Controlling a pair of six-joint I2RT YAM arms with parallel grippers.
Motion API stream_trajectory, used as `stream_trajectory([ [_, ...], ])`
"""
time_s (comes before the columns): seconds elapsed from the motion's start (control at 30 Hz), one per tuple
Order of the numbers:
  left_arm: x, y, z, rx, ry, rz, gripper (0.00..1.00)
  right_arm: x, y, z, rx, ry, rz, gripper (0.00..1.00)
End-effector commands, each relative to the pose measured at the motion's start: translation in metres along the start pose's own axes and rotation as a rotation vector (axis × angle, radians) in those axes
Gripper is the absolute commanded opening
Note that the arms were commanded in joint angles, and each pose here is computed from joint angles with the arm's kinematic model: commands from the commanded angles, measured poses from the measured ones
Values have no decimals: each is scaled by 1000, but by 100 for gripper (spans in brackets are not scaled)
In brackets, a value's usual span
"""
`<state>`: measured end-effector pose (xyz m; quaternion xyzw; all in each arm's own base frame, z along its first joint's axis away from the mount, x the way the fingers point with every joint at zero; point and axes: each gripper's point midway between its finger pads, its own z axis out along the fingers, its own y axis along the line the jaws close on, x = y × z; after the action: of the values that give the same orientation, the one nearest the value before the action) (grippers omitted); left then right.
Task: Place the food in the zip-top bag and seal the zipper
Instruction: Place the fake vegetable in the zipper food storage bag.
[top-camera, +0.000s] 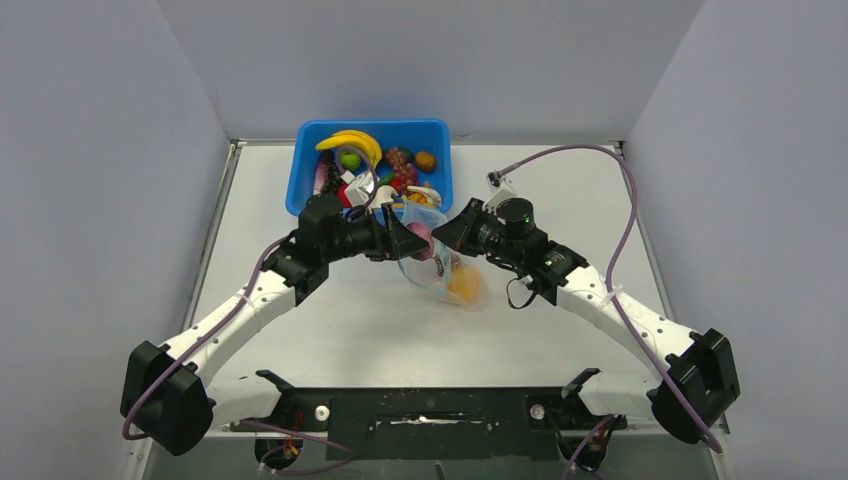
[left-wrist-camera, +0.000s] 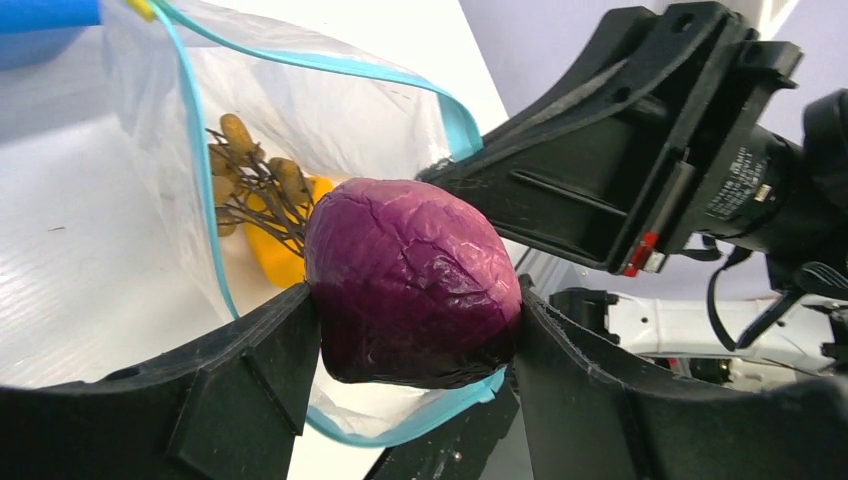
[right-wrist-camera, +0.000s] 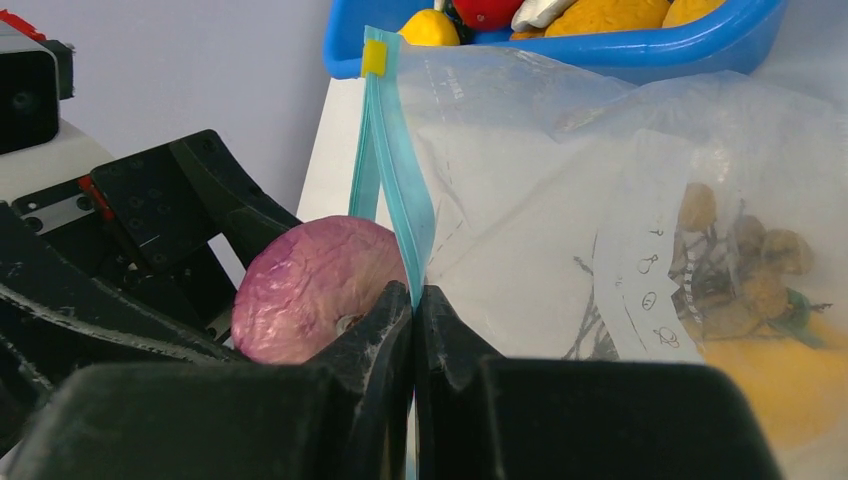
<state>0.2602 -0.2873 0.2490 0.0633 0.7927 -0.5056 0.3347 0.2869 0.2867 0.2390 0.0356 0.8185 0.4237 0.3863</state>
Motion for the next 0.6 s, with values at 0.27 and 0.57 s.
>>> stream_trajectory([
  [0.27,-13,15,2,-103,-52,40,53,-24,32,-4,-83,-69,-12,0],
  [0.57,-13,6,3,-74,-36,48,67,-20,28,-4,-77,-61,-17,0],
])
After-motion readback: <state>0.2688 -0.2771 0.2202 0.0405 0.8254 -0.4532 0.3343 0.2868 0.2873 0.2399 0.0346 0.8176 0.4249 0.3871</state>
